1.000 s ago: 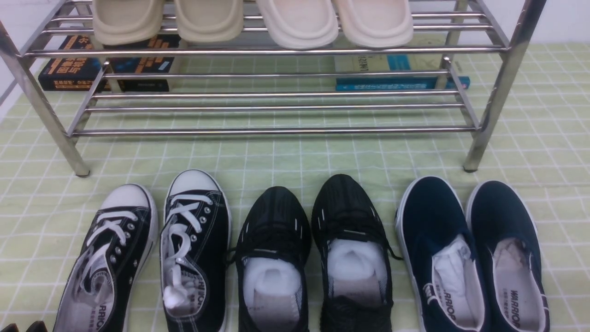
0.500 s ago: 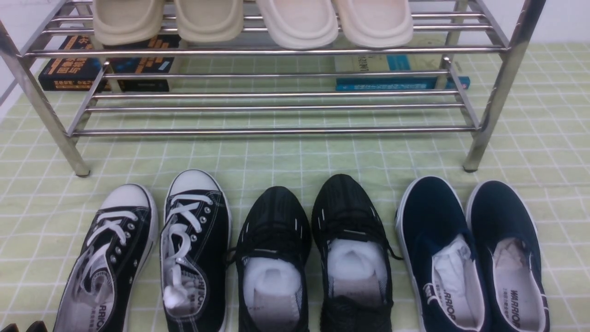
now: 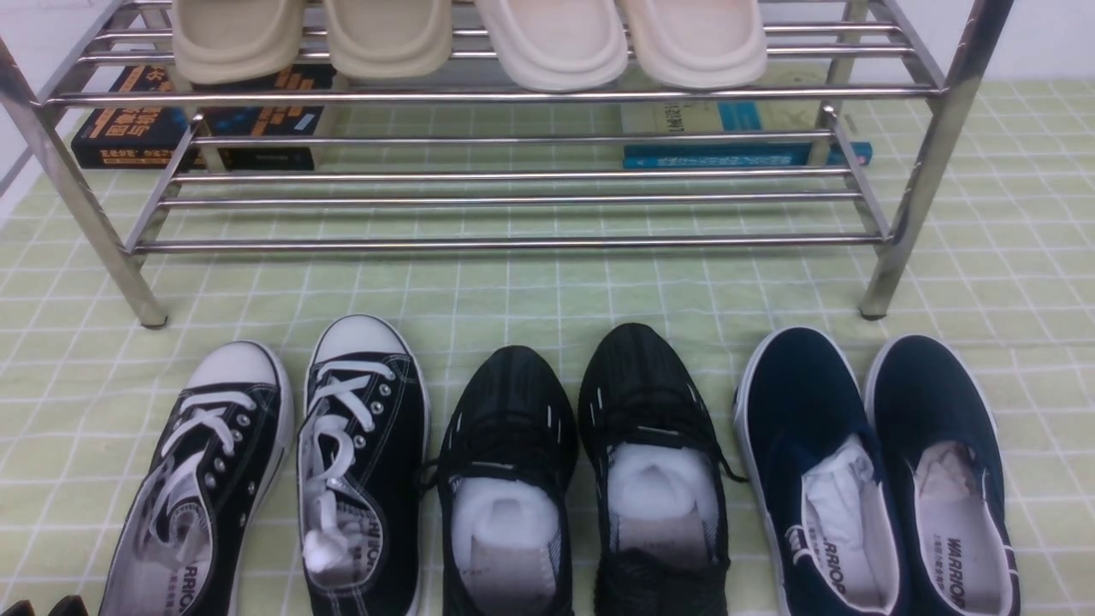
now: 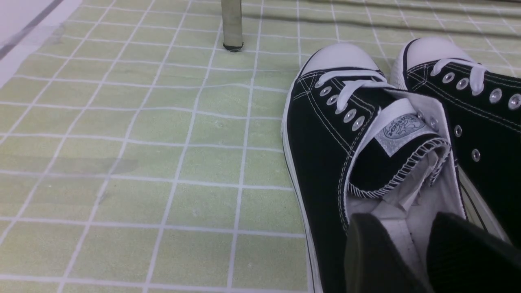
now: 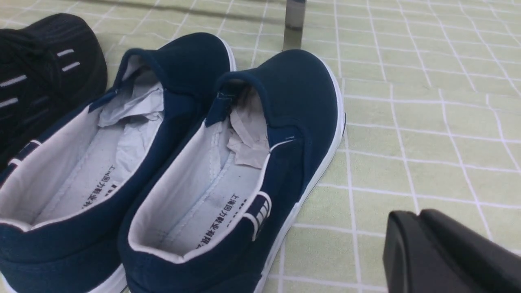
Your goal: Take the shoes off the shelf with your hand from the green coffee tablecloth.
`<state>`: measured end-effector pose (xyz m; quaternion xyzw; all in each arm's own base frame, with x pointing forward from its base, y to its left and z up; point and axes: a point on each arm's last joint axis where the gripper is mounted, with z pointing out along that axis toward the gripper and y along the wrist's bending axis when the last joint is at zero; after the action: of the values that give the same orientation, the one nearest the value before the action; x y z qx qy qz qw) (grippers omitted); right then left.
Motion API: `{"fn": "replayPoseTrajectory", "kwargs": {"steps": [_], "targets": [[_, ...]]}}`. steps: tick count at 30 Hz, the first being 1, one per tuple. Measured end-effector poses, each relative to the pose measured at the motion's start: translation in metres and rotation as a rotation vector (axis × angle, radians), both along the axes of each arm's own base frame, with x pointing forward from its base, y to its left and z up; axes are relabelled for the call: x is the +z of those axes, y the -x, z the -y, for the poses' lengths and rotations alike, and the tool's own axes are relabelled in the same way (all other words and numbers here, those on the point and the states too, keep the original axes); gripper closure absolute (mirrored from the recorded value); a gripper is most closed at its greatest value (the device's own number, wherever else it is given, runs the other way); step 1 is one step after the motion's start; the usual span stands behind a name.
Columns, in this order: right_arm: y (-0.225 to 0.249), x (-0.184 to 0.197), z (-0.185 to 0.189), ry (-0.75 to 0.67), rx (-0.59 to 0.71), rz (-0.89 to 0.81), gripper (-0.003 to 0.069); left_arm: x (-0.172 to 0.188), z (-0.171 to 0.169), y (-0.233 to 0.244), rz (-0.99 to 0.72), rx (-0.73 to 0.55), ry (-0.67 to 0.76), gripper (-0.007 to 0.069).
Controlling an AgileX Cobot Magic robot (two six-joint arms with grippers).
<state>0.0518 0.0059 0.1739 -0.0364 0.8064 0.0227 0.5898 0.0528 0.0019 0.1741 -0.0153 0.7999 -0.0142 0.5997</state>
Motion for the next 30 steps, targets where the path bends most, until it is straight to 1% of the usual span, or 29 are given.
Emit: {"fn": "replayPoseTrajectory", "kwargs": {"steps": [30], "targets": [[0.0,0.0,0.0,0.001,0.0,0.0,0.057,0.0,0.0,0.0,0.0,0.0,0.0,0.0384]]}}
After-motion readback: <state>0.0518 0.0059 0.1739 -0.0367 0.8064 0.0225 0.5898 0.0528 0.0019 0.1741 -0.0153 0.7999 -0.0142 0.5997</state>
